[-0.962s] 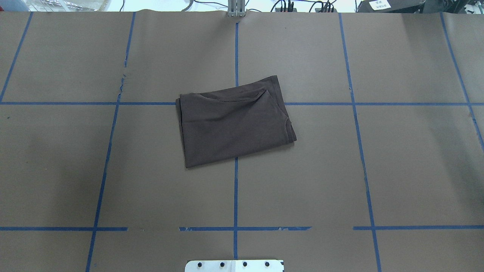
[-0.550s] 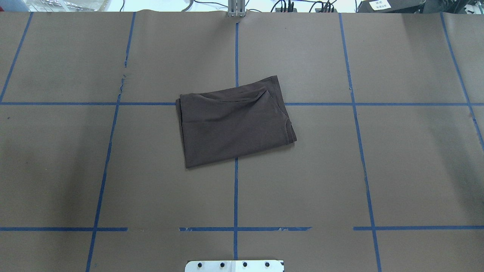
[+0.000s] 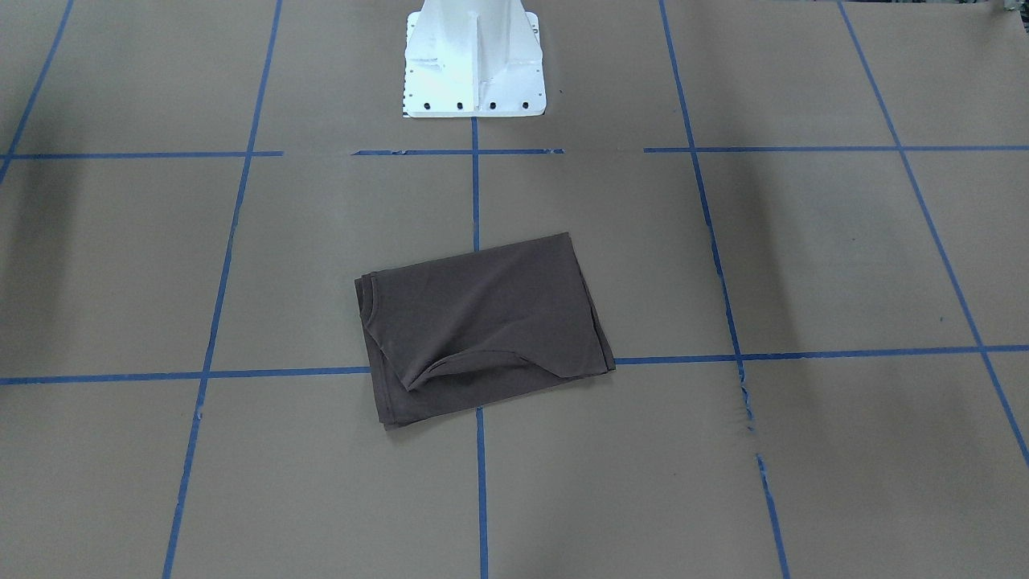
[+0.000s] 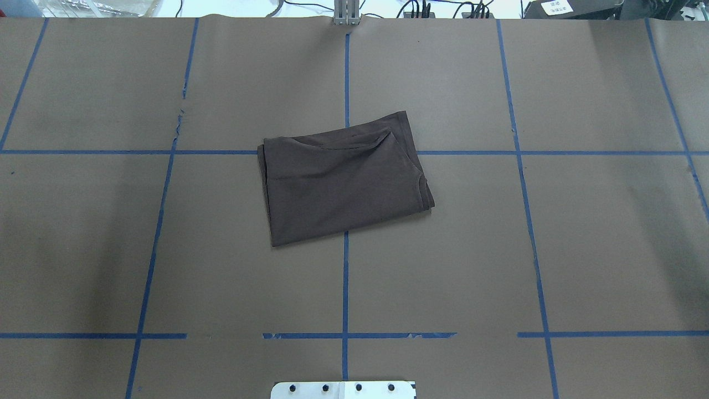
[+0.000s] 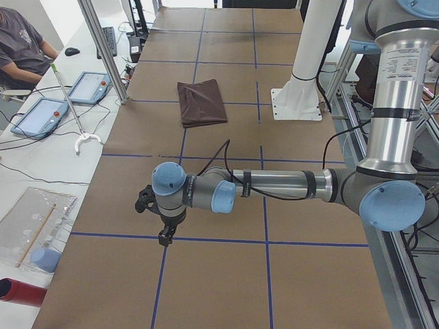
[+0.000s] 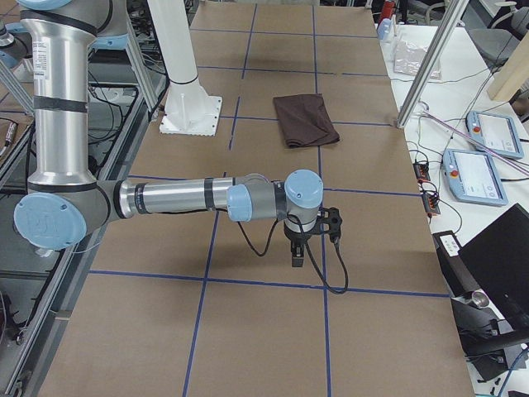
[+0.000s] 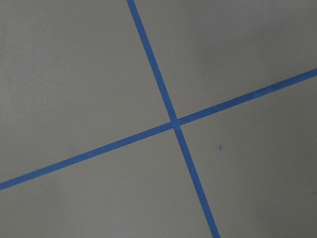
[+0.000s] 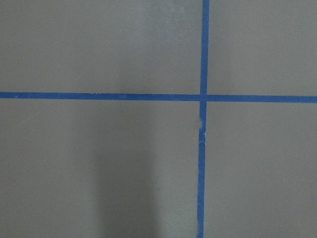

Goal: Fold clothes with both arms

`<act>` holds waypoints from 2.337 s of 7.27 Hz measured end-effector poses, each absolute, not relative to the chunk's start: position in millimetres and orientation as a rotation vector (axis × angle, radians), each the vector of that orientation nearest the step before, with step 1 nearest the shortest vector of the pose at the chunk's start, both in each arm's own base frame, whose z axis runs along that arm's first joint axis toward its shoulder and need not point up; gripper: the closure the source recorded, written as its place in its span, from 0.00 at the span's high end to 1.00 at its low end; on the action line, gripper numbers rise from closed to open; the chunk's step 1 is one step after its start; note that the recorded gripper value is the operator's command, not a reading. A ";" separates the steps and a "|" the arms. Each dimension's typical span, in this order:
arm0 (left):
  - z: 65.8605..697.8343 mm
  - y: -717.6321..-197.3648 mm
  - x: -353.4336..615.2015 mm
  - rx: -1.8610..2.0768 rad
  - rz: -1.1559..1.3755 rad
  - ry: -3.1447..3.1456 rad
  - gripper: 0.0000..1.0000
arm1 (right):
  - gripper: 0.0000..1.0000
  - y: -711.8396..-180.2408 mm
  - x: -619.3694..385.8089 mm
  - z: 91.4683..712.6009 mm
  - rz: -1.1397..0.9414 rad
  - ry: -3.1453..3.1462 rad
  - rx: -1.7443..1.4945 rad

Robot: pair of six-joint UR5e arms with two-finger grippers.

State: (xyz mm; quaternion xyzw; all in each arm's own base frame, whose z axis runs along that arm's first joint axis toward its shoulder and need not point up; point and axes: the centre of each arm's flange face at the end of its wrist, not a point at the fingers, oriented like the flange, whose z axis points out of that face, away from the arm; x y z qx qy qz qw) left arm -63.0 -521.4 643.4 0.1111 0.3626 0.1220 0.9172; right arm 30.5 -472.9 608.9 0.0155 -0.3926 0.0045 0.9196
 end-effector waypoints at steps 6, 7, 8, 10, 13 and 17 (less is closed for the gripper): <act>647.1 -517.4 -68.3 0.217 0.232 0.737 1.00 | 1.00 -464.0 43.5 683.9 0.034 -0.815 0.047; 649.6 -516.4 -68.4 0.208 0.220 0.739 1.00 | 1.00 -463.6 45.4 684.4 0.040 -0.817 0.049; 651.5 -516.0 -68.3 0.186 0.172 0.744 1.00 | 1.00 -463.7 45.9 684.3 0.041 -0.818 0.050; 651.7 -515.2 -67.7 0.140 0.056 0.757 1.00 | 1.00 -464.5 46.1 683.8 0.043 -0.818 0.050; 651.3 -514.8 -67.5 0.130 0.029 0.761 1.00 | 1.00 -465.2 46.5 682.3 0.043 -0.818 0.054; 650.7 -516.2 -67.5 0.131 0.028 0.761 1.00 | 1.00 -467.3 46.5 680.2 0.040 -0.819 0.058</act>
